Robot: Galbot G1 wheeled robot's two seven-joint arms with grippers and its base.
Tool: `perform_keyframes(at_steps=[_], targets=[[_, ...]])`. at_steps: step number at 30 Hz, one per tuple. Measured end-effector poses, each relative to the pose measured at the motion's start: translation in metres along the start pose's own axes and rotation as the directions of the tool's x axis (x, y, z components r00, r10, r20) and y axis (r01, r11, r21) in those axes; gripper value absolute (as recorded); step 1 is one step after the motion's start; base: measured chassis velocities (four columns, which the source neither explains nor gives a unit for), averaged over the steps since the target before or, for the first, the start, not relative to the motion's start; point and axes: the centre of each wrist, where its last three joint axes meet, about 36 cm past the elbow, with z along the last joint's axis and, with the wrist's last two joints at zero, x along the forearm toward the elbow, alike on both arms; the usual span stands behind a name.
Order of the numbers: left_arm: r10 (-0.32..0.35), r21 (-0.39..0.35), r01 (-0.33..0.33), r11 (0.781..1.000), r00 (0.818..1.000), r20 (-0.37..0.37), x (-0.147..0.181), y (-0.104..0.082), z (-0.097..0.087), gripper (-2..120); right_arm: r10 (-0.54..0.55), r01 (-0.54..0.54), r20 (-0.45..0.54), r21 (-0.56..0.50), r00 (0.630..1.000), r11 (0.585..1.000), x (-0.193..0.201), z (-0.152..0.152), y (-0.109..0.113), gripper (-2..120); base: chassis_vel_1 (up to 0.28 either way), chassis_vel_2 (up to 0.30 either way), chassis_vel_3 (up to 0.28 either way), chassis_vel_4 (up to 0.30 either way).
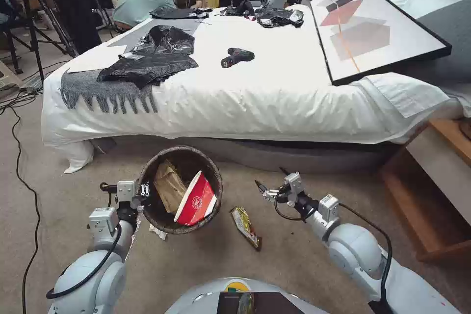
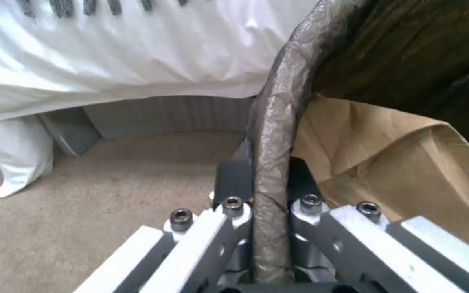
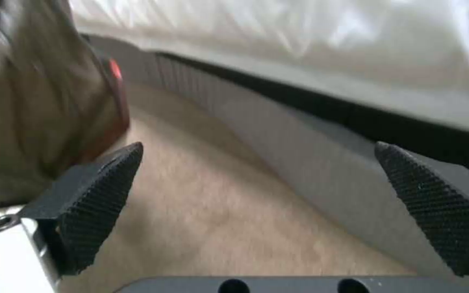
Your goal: Pick up the trash bin, then pick up the garbage from the floor and place it into the trash bin.
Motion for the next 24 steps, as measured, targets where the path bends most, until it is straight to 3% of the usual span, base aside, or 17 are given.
perform_keyframes(at_steps=[24], targets=[[0.004, 0.003, -0.004, 1.0, 1.0, -0.001, 0.001, -0.001, 0.0, 0, -0.067, 0.055, -0.17, -0.073, 0.983, 0.996, -0.036, 0.082, 0.012, 100, 0.0, 0.0, 0.0, 0.0]])
